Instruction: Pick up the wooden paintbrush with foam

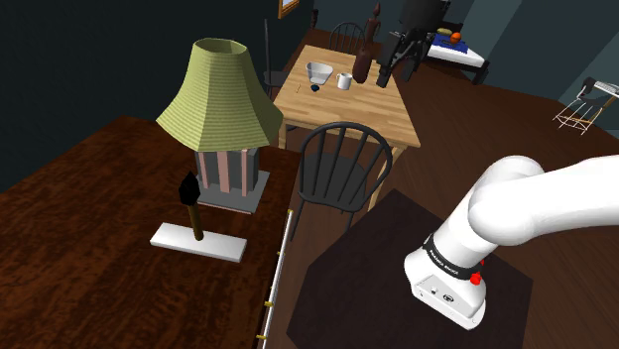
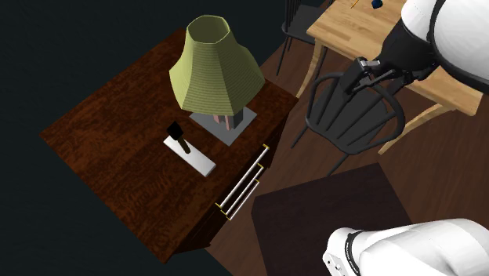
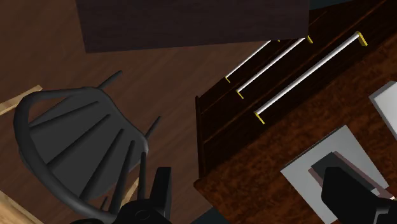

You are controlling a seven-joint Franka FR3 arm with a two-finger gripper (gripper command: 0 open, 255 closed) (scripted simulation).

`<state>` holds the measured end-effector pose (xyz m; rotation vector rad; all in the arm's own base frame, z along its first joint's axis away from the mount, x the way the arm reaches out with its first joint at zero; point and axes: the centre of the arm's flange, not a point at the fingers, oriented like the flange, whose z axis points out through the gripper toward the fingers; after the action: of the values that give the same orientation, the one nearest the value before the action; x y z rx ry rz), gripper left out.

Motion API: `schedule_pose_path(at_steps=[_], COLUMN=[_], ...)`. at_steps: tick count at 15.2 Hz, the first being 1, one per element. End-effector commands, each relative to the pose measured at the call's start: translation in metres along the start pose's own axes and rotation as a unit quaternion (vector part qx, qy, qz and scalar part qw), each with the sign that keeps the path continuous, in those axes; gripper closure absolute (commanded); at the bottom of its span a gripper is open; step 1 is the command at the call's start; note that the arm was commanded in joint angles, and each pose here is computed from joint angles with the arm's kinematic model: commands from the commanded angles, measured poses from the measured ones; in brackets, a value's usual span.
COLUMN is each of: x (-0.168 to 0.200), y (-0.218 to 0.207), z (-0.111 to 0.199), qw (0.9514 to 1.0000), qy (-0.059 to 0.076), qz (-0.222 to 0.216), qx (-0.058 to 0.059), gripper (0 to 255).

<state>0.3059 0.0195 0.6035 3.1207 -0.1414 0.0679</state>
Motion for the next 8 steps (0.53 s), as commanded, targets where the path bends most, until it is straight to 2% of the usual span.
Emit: schedule_pose_path(at_steps=[1,8], x=[0.0,0.027], y=[0.0,-0.085], z=[0.0,0.027], qw=[1.0,0.9998], qy=[0.0,-0.008], qz=[0.0,-0.02], qx=[0.0,0.0], gripper=[0,0])
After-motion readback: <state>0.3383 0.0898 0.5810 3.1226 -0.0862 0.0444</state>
